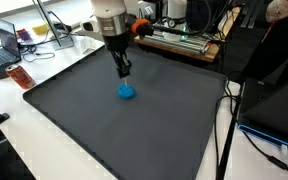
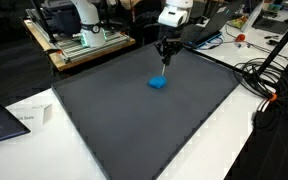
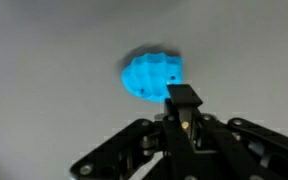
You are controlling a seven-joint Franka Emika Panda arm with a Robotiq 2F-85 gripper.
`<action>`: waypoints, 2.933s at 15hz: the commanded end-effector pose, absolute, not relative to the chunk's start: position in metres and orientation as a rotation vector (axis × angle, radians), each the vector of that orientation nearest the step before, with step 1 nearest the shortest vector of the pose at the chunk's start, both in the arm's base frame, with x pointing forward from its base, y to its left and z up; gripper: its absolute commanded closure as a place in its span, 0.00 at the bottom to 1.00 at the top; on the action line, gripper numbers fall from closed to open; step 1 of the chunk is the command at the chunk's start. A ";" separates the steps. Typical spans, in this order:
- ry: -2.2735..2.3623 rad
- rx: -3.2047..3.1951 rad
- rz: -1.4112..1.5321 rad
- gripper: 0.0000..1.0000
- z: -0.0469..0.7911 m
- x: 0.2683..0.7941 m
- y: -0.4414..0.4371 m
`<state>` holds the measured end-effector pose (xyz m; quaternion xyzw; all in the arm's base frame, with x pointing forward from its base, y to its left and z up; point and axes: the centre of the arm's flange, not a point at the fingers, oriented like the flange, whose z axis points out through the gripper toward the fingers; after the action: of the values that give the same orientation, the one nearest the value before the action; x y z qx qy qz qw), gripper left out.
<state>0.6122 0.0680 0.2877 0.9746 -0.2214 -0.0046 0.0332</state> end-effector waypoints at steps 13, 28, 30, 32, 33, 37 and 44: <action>-0.826 2.870 0.079 0.97 0.337 0.612 0.106; -0.952 2.729 0.025 0.88 0.335 0.620 0.144; -0.952 2.729 0.025 0.97 0.335 0.620 0.144; -0.958 2.676 0.015 0.97 0.338 0.628 0.151; -0.953 2.651 0.000 0.97 0.338 0.631 0.155; -0.952 2.524 0.058 0.97 0.332 0.646 0.174; -0.914 2.353 0.130 0.97 0.309 0.672 0.208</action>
<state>0.6456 0.1906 0.3160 0.9012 -0.3402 0.0371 0.2659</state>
